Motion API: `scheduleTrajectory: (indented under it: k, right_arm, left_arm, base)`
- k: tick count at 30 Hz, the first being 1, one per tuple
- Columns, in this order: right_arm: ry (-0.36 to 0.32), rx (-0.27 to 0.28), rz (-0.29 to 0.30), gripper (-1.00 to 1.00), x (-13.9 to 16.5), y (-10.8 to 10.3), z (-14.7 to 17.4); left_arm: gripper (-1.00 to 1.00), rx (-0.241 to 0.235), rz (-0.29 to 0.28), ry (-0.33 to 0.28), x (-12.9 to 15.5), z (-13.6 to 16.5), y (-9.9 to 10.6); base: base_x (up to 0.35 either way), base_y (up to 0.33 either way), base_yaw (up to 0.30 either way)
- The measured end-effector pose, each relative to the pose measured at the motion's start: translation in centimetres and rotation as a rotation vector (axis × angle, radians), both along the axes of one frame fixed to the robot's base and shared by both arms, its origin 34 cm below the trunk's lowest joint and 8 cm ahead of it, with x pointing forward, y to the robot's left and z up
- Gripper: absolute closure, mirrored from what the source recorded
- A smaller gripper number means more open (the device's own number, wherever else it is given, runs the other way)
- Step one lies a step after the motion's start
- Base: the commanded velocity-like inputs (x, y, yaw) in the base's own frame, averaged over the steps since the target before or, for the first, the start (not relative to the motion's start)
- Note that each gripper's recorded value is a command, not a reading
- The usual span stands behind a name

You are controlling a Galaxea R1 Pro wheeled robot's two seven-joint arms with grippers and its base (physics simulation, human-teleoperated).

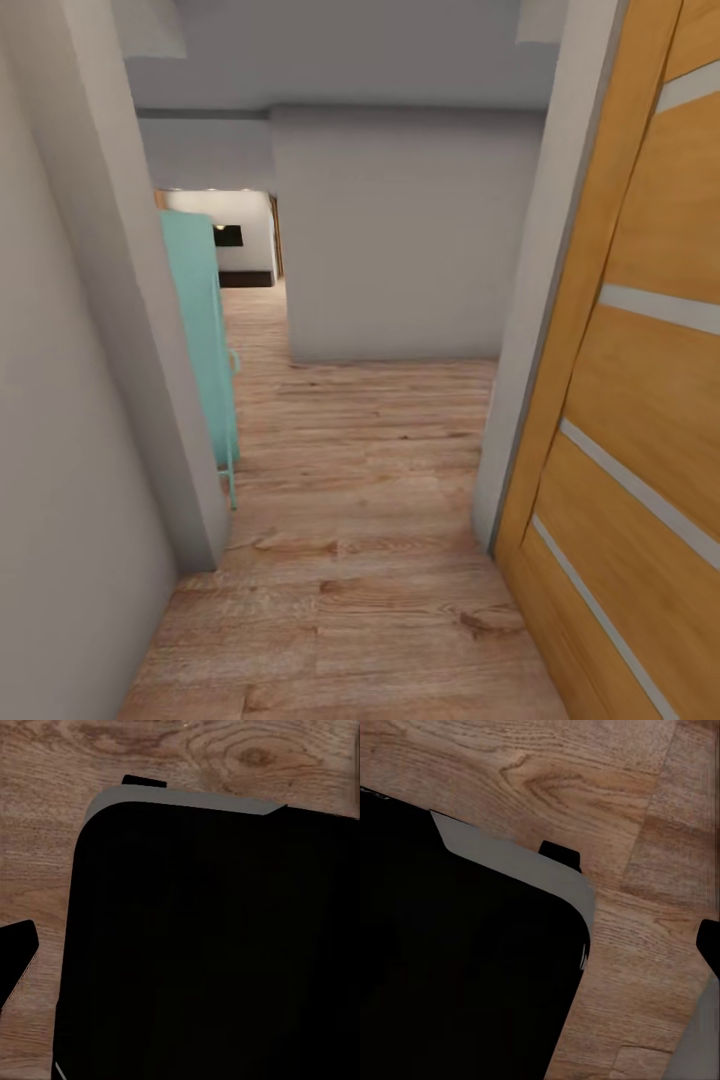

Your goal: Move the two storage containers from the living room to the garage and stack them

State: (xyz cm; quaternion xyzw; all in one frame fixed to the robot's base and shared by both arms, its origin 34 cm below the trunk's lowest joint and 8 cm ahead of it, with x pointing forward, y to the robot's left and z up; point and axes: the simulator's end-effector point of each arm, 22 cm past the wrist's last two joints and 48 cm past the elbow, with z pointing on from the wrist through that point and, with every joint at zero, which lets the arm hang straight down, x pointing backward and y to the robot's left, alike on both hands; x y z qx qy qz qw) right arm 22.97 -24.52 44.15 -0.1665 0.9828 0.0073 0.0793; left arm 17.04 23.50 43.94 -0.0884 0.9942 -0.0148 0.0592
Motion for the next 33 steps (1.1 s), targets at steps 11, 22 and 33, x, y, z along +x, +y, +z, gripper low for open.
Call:
scheduleTrajectory:
  k: [11,22,33]
  right_arm:
    - [0.001,0.000,0.000,-1.00,-0.01,0.02,0.00]
    - [-0.002,-0.009,-0.001,-1.00,0.05,-0.11,0.00]
    - [-0.002,-0.008,0.000,-1.00,0.05,-0.02,0.00]
  left_arm:
    - [-1.00,0.000,0.000,0.000,0.00,0.00,0.00]
    - [-1.00,0.001,0.000,0.000,0.00,0.00,0.01]
    - [-1.00,0.001,0.000,0.000,0.00,0.00,0.02]
  base:
    - [0.321,0.000,0.000]
    - [0.321,0.000,0.000]
    - [0.321,0.000,0.000]
